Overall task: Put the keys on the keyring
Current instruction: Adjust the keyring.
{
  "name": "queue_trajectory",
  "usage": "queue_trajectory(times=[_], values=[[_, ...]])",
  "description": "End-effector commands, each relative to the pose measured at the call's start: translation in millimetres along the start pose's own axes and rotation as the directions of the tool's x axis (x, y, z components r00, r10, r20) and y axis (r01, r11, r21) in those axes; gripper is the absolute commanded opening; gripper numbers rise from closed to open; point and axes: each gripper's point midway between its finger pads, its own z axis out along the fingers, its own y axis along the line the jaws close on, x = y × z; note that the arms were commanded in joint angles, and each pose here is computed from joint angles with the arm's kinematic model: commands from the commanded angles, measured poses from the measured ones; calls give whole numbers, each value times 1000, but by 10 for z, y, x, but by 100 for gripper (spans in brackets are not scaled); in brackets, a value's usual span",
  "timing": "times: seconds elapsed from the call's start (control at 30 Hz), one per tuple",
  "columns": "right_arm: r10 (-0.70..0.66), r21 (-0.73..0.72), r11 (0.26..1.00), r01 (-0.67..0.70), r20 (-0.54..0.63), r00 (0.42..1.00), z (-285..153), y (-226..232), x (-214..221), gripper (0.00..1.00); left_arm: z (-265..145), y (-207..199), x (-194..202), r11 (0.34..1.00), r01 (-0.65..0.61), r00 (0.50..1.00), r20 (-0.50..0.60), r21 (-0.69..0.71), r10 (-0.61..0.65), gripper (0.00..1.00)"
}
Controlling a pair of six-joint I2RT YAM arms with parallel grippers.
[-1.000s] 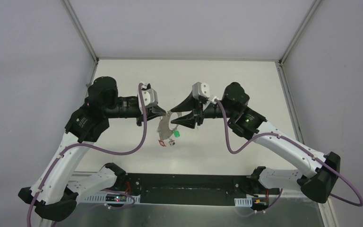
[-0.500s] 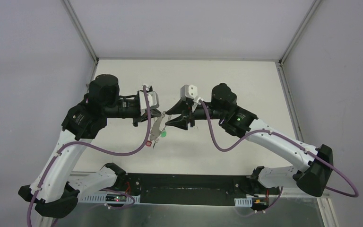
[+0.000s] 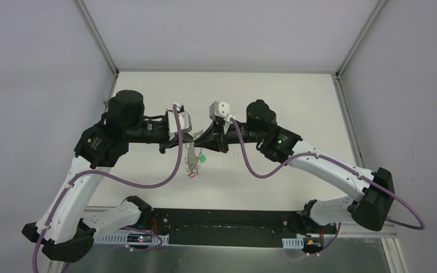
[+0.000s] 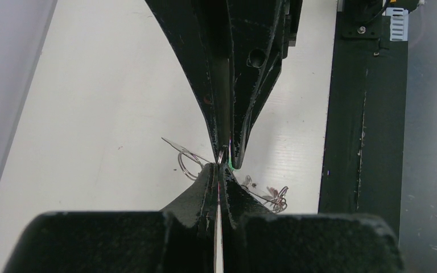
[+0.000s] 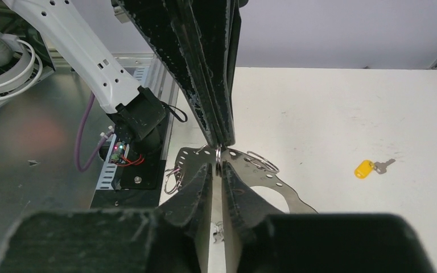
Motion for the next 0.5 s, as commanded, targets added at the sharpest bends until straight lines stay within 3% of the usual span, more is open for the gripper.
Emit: queue_trajectory(times=[0.0,0.17,0.33,0.4,0.47], values=[[-52,-4,999,53,82,995,19,14,-354,9,-29,-17,-178,998,-57,997,55,8,57,0],[-36,40,999,32,86,996,-2,-39,-373,7,-23,-50,-152,998,-52,997,54,18,51,0],[-29,39,999,25,101,994,-8,-32,-420,37,-2,-72,-119,999,-44,998,51,31,43,0],[-26,36,999,23,97,995,-3,-28,-404,37,7,-78,-107,998,-42,998,50,35,41,0],[-24,31,999,22,95,995,-5,-18,-394,25,5,-87,-102,998,-43,998,51,36,41,0]])
